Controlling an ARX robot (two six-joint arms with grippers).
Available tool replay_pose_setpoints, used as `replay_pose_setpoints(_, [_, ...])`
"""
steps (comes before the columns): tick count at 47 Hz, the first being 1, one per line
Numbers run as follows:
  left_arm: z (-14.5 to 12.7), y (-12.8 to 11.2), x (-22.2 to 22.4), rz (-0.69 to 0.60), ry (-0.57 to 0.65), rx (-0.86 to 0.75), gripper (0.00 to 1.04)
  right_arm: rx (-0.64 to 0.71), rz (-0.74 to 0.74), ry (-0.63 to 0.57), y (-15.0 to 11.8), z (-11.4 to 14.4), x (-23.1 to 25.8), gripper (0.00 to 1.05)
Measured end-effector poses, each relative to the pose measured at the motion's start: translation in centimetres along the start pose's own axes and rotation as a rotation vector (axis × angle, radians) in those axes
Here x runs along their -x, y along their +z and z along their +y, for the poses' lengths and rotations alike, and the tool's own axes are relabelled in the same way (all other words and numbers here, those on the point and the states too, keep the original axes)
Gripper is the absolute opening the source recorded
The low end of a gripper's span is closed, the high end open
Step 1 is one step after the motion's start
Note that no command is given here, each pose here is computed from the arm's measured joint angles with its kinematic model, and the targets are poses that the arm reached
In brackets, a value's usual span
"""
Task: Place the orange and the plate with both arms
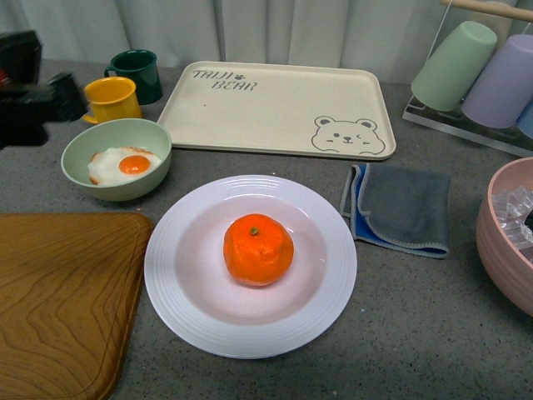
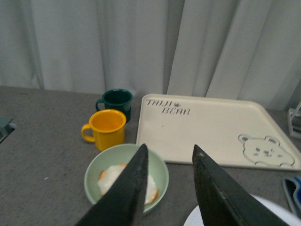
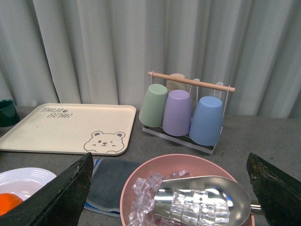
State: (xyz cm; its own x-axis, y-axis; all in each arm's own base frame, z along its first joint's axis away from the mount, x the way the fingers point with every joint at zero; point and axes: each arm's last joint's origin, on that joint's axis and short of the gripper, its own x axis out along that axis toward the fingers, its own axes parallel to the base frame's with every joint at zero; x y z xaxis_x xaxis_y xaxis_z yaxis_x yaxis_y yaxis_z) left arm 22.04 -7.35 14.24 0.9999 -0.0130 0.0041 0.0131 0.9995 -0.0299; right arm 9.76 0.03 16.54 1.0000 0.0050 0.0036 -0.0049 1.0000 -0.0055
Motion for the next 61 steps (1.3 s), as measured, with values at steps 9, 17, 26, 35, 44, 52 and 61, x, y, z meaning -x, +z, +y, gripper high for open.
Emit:
replay_pose_setpoints(9, [2.4, 0.1, 2.3, 0.028, 0.011, -0.017, 0.03, 0.0, 0.0, -0.001, 0.0, 0.0, 0.0, 0.95])
replay_pose_setpoints(17, [4.0, 0.8, 4.2, 0.024, 0.004, -0.025, 0.04, 0.0, 0.0, 0.0, 0.0, 0.0, 0.0, 0.95])
replay_pose_setpoints(26, [5.3, 2.2, 6.1, 0.016, 0.007, -0.024, 0.04, 0.0, 0.0, 0.0, 0.0, 0.0, 0.0, 0.95])
replay_pose_setpoints(35, [6.2, 2.4, 7.5, 0.015, -0.005, -0.023, 0.04, 0.0, 0.0, 0.0, 0.0, 0.0, 0.0, 0.95])
replay_pose_setpoints(44, [7.1, 2.9, 8.4, -0.005, 0.012, -0.023, 0.04, 0.0, 0.0, 0.0, 0.0, 0.0, 0.0, 0.95])
replay_pose_setpoints(52, [7.1, 3.2, 9.3, -0.014, 0.01, -0.023, 0.04, 0.0, 0.0, 0.0, 0.0, 0.0, 0.0, 0.95])
replay_pose_setpoints(61, [7.1, 3.4, 10.0, -0.018, 0.01, -0.023, 0.04, 0.0, 0.0, 0.0, 0.0, 0.0, 0.0, 0.95])
